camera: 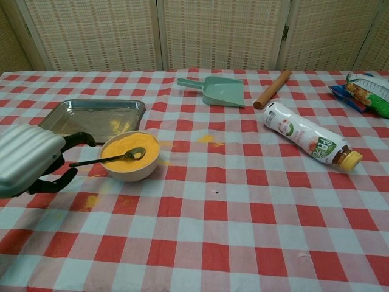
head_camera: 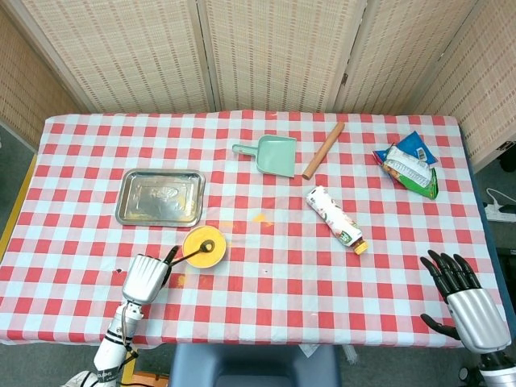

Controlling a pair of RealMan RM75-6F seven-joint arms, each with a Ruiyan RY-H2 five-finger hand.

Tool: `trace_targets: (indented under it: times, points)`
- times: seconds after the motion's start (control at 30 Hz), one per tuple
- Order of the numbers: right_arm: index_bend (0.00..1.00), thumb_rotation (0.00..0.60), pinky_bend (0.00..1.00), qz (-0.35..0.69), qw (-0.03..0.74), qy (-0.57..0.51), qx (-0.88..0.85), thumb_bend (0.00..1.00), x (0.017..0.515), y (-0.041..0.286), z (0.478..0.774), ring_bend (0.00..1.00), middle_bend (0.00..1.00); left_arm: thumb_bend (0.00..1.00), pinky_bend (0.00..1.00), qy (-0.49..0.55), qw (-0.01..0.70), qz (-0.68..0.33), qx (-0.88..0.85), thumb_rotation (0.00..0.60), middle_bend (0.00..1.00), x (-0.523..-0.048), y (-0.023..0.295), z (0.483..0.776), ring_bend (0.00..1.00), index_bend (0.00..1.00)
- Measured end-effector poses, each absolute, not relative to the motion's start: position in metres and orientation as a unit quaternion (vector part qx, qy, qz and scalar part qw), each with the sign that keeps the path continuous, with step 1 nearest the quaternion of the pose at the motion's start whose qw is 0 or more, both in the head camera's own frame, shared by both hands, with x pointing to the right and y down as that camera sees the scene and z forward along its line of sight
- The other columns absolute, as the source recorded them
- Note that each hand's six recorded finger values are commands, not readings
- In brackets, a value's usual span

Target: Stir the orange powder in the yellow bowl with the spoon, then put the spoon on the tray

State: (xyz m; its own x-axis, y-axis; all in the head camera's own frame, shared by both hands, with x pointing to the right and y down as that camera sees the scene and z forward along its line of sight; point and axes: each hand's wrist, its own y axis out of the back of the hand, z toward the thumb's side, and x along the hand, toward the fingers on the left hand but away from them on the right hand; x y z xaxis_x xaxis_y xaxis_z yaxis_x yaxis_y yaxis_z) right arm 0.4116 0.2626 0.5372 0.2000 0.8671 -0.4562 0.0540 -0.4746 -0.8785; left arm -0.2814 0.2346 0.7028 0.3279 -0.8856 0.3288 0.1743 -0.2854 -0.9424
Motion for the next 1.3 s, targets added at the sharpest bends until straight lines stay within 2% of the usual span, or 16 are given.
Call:
trace_targets:
  times: [0.13,0.33,0.87,1.3]
  points:
    - [0.00,0.600,0.00,0.532,0.382,-0.341,-0.674,0.04,0.411,0.263,0.537,0.00,0.00,0.46,1.00,0.299,0.539,-0.491,-0.615,0.600,1.00,-0.281,0.236,0.702,1.00,0.39]
    - [0.00,0.600,0.00,0.532,0.382,-0.342,-0.674,0.04,0.412,0.263,0.537,0.00,0.00,0.46,1.00,0.309,0.552,-0.480,-0.608,0.600,1.00,-0.281,0.238,0.703,1.00,0.44]
    - [0.00,0.600,0.00,0.533,0.384,-0.341,-0.673,0.04,0.412,0.263,0.537,0.00,0.00,0.46,1.00,0.320,0.545,-0.457,-0.626,0.600,1.00,-0.277,0.244,0.703,1.00,0.42]
    - [0.00,0.600,0.00,0.536,0.384,-0.339,-0.671,0.04,0.412,0.263,0.539,0.00,0.00,0.47,1.00,0.331,0.541,-0.420,-0.649,0.600,1.00,-0.274,0.247,0.706,1.00,0.52]
